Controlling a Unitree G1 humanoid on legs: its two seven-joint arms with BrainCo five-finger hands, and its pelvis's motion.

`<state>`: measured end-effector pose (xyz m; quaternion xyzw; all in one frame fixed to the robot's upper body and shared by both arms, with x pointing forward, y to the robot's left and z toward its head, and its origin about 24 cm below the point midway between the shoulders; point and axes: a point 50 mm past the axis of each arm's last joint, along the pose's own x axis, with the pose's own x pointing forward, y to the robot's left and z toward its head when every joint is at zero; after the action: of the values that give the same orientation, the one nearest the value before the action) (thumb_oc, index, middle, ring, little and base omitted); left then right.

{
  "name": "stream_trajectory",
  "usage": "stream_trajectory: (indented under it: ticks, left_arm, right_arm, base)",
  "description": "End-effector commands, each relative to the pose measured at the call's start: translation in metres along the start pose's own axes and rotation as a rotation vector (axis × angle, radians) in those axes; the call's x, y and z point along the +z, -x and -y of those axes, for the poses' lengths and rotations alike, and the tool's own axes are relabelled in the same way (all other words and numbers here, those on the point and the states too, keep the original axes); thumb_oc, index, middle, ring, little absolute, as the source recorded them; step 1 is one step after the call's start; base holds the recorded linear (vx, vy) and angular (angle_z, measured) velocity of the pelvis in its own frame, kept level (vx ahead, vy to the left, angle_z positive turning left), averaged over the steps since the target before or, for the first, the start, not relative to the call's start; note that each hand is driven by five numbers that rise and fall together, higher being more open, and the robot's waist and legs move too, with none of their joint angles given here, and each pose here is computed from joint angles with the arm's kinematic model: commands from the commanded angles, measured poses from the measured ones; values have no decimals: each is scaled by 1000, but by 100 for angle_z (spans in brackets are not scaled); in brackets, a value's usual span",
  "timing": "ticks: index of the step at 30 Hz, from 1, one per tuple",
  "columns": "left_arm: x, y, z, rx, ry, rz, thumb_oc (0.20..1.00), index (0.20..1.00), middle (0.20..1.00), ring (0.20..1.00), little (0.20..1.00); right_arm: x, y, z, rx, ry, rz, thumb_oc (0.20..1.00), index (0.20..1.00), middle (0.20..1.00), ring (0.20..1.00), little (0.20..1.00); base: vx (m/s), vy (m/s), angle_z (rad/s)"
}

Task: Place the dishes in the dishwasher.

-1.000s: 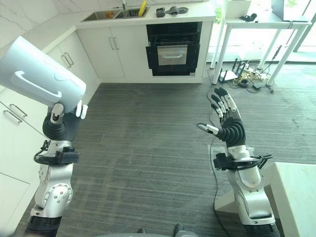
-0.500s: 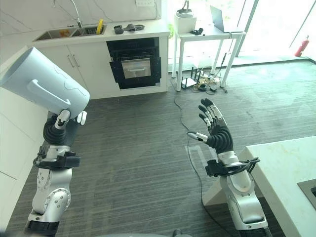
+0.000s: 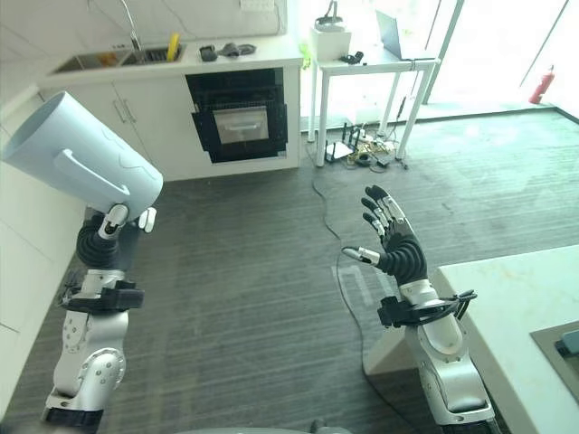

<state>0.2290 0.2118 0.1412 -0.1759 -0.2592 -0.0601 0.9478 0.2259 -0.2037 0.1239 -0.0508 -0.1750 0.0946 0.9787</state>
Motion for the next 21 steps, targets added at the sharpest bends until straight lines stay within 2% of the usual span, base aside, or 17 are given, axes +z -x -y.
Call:
stream_trajectory:
  ticks: [1, 5, 12, 16, 21]
  left_arm:
    - [18, -6, 3, -23, -41, 126, 200, 200, 200, 200, 200]
    - [15, -2, -2, -17, -49, 110, 200, 200, 200, 200, 200]
    - [15, 7, -18, 50, -64, 107, 200, 200, 200, 200, 200]
    - [15, -4, -9, -25, -92, 81, 200, 200, 200, 200, 200]
    - [11, -6, -7, -64, -139, 20, 200, 200, 200, 200, 200]
  right_arm:
    - [24, -5, 9, -25, 36, 151, 1000, 1000, 1000, 1000, 1000]
    - [24, -11, 12, -34, 34, 149, 1000, 1000, 1000, 1000, 1000]
    - [23, 2, 20, -13, 15, 132, 1000, 1000, 1000, 1000, 1000]
    - [25, -5, 10, -49, -10, 156, 1000, 1000, 1000, 1000, 1000]
    - [17, -7, -5, -58, -69, 132, 1000, 1000, 1000, 1000, 1000]
  base:
    - [113, 39, 84]
    - [331, 241, 29]
    - [442, 345, -8]
    - [387, 313, -47]
    - [268, 289, 14]
